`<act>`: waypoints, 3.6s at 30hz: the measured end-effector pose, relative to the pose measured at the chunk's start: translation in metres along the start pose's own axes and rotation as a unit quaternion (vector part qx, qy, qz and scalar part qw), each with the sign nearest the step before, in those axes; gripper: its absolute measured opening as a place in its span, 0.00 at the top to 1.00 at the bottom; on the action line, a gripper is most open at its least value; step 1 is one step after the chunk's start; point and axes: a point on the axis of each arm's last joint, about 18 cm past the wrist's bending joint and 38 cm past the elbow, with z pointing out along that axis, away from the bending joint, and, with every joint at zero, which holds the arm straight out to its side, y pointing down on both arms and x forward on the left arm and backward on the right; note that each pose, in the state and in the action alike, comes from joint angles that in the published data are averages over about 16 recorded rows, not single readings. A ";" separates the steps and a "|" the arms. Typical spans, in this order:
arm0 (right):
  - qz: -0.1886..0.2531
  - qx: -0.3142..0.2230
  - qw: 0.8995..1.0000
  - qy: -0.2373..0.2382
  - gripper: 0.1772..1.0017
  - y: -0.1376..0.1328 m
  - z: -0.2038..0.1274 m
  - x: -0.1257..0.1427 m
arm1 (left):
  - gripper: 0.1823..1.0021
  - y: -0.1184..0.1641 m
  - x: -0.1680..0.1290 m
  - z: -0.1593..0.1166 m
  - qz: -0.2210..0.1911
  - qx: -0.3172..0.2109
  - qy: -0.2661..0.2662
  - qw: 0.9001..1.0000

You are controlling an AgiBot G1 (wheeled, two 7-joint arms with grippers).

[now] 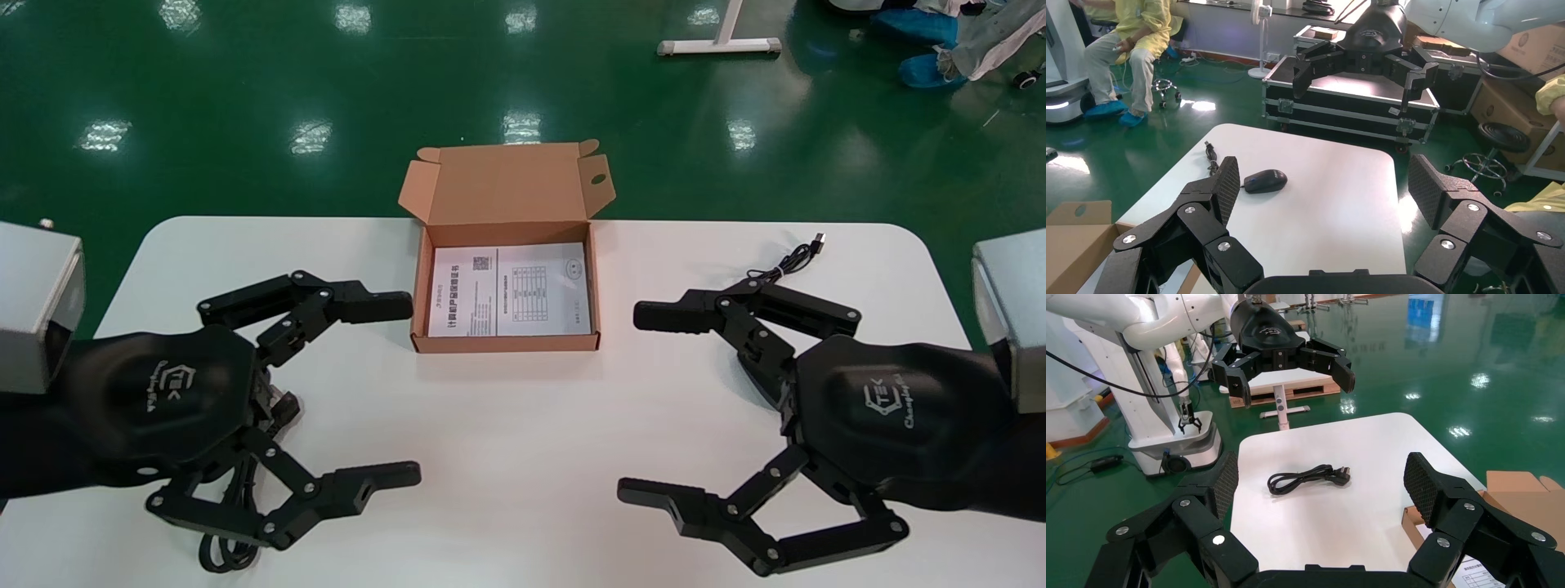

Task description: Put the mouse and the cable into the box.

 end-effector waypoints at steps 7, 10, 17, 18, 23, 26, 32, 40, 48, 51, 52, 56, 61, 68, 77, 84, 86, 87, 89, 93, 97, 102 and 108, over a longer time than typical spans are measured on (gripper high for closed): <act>0.000 0.000 1.000 0.000 0.00 0.000 0.000 0.000 | 0.00 0.000 0.000 0.000 0.000 0.000 0.000 1.000; 0.000 0.000 1.000 0.000 0.00 0.000 0.000 0.000 | 0.00 0.000 0.000 0.000 0.000 0.000 0.000 1.000; 0.001 -0.005 1.000 0.005 0.00 0.002 -0.002 0.001 | 0.00 0.002 -0.001 -0.001 0.000 -0.003 -0.002 1.000; 0.000 -0.008 1.000 0.008 0.00 0.003 -0.003 0.002 | 0.00 0.003 -0.001 -0.001 0.000 -0.004 -0.004 1.000; -0.002 -0.031 0.999 0.035 0.00 0.012 -0.010 0.008 | 0.00 0.016 -0.006 -0.004 0.003 -0.014 -0.022 1.000; -0.004 -0.053 0.997 0.060 0.00 0.021 -0.016 0.014 | 0.00 0.028 -0.009 -0.007 0.004 -0.024 -0.038 0.999; -0.005 -0.112 0.986 0.123 0.00 0.047 -0.033 0.026 | 0.00 0.061 -0.015 -0.021 0.003 -0.054 -0.080 0.995; 0.003 -0.191 0.962 0.195 0.00 0.091 -0.057 0.039 | 0.00 0.100 -0.010 -0.050 -0.010 -0.101 -0.134 0.986; 0.009 -0.251 0.937 0.242 0.00 0.135 -0.076 0.047 | 0.00 0.129 0.006 -0.080 -0.027 -0.146 -0.182 0.972; 0.008 -0.267 0.929 0.256 0.00 0.150 -0.081 0.050 | 0.00 0.139 0.013 -0.088 -0.032 -0.160 -0.198 0.966; 0.007 -0.271 0.927 0.260 0.00 0.155 -0.083 0.051 | 0.00 0.142 0.016 -0.090 -0.033 -0.165 -0.203 0.965; 0.002 -0.286 0.919 0.273 0.00 0.171 -0.087 0.054 | 0.00 0.155 0.026 -0.098 -0.038 -0.181 -0.223 0.957; -0.004 -0.296 0.911 0.288 0.00 0.188 -0.092 0.060 | 0.00 0.170 0.037 -0.105 -0.042 -0.199 -0.248 0.947; -0.008 -0.299 0.904 0.305 0.00 0.204 -0.092 0.068 | 0.00 0.189 0.049 -0.117 -0.047 -0.228 -0.283 0.931; -0.007 -0.292 0.900 0.323 0.00 0.216 -0.089 0.075 | 0.00 0.205 0.061 -0.126 -0.047 -0.255 -0.314 0.913; -0.001 -0.289 0.897 0.333 0.00 0.224 -0.089 0.077 | 0.00 0.214 0.066 -0.125 -0.047 -0.261 -0.325 0.908; 0.001 -0.289 0.896 0.336 0.00 0.226 -0.089 0.077 | 0.00 0.216 0.067 -0.124 -0.047 -0.262 -0.328 0.907; 0.002 -0.290 0.896 0.337 0.00 0.227 -0.089 0.078 | 0.00 0.217 0.067 -0.124 -0.048 -0.262 -0.329 0.906; 0.005 -0.290 0.895 0.339 0.00 0.229 -0.089 0.078 | 0.00 0.219 0.069 -0.124 -0.050 -0.263 -0.331 0.905; 0.008 -0.292 0.893 0.343 0.00 0.234 -0.088 0.080 | 0.00 0.223 0.071 -0.125 -0.055 -0.266 -0.337 0.902; 0.011 -0.293 0.891 0.347 0.00 0.237 -0.087 0.082 | 0.00 0.226 0.075 -0.127 -0.059 -0.269 -0.342 0.899; 0.013 -0.294 0.889 0.350 0.00 0.240 -0.085 0.086 | 0.00 0.230 0.080 -0.130 -0.063 -0.272 -0.347 0.895; 0.009 -0.296 0.887 0.354 0.00 0.243 -0.082 0.092 | 0.00 0.232 0.085 -0.132 -0.070 -0.271 -0.352 0.893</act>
